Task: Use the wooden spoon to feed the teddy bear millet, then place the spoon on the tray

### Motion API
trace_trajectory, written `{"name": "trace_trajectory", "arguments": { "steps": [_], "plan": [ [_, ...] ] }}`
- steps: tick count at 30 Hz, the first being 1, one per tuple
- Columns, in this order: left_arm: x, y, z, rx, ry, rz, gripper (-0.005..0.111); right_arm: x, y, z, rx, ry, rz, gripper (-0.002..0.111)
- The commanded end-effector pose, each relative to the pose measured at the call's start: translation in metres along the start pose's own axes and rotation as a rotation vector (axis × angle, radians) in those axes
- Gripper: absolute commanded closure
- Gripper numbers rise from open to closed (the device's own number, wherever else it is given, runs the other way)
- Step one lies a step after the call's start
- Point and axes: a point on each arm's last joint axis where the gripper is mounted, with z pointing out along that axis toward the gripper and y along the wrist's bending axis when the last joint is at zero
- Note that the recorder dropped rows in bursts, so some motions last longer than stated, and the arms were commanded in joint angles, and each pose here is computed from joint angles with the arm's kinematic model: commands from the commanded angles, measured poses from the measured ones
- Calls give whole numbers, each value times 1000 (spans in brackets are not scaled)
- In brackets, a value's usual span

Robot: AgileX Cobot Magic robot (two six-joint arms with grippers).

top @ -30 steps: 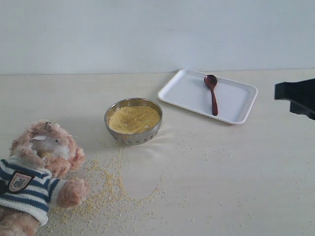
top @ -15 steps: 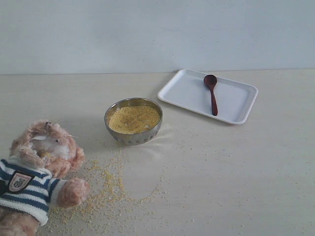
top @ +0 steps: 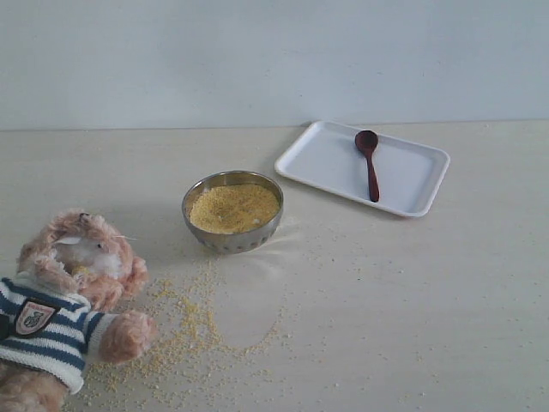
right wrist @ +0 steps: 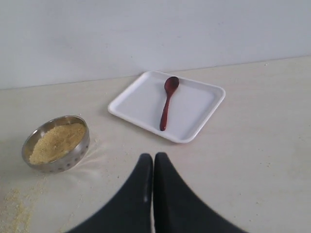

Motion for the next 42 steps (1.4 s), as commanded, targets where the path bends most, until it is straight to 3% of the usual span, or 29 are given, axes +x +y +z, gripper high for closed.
{"name": "trace_trajectory", "arguments": {
  "steps": [1, 7, 11, 17, 42],
  "plan": [
    [1, -1, 0, 15, -4, -7, 102, 9, -6, -4, 21, -130, -96, 108],
    [1, -1, 0, 15, -4, -7, 102, 57, -18, -6, -3, -314, -175, 108],
    [1, -1, 0, 15, -4, -7, 102, 94, -27, 1, 5, -269, -179, 108],
    [1, -1, 0, 15, -4, -7, 102, 125, -34, 9, 15, -232, -217, 108],
    [1, -1, 0, 15, -4, -7, 102, 128, -35, 11, 22, -209, -254, 108]
  ]
}}
